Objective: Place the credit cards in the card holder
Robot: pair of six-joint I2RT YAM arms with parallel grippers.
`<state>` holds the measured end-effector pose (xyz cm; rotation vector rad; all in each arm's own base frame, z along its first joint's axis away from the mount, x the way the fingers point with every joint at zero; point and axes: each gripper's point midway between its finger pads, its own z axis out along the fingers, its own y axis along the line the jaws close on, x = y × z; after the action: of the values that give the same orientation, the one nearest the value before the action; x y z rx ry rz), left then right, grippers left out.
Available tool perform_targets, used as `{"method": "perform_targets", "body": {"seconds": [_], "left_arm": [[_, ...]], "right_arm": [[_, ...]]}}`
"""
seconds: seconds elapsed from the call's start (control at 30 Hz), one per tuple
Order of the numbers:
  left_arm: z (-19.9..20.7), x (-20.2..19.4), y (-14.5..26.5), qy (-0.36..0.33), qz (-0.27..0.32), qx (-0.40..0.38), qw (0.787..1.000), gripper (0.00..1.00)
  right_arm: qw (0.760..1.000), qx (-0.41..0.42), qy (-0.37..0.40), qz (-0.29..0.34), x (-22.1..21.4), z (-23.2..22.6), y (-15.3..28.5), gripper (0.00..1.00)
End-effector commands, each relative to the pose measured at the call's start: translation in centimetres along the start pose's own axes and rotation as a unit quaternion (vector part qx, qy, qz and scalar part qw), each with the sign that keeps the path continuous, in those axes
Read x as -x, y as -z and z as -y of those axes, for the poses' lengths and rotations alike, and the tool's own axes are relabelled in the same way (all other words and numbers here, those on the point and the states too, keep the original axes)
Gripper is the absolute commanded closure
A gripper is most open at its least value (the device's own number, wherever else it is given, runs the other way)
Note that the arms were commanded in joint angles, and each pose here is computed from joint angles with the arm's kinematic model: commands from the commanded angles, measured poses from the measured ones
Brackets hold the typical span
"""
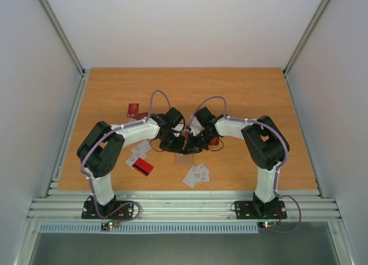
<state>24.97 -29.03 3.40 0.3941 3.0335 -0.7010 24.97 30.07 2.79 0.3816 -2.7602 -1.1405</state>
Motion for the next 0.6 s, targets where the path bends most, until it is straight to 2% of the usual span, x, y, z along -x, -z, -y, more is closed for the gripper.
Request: {"method": "perform_targets", "body": {"seconds": [0.0,0.17,0.43,0.57], "left_arm": [[-0.6,-2.7,-1.9,-0.013,-0.051,0.015,0.998,0.95],[-0.6,-3.8,-2.5,-0.018,-0.075,0.004,0.997,1.00],[-1.8,-7.0,-4.5,-0.028,-0.122,0.029,0.992,1.00],[-3.3,-8.3,-5.4,-0.005,-0.132,0.050,0.990,1.00]], "right_arm": [[0.998,-0.057,-0.026,-0.028,-2.2,3.3,-1.2,0.99],[0.997,-0.061,-0.028,-0.029,-2.3,3.6,-1.2,0.99],[0.997,-0.067,-0.036,-0.030,-2.9,4.3,-1.5,0.99],[0.996,-0.071,-0.039,-0.030,-3.1,4.6,-1.5,0.99]]}}
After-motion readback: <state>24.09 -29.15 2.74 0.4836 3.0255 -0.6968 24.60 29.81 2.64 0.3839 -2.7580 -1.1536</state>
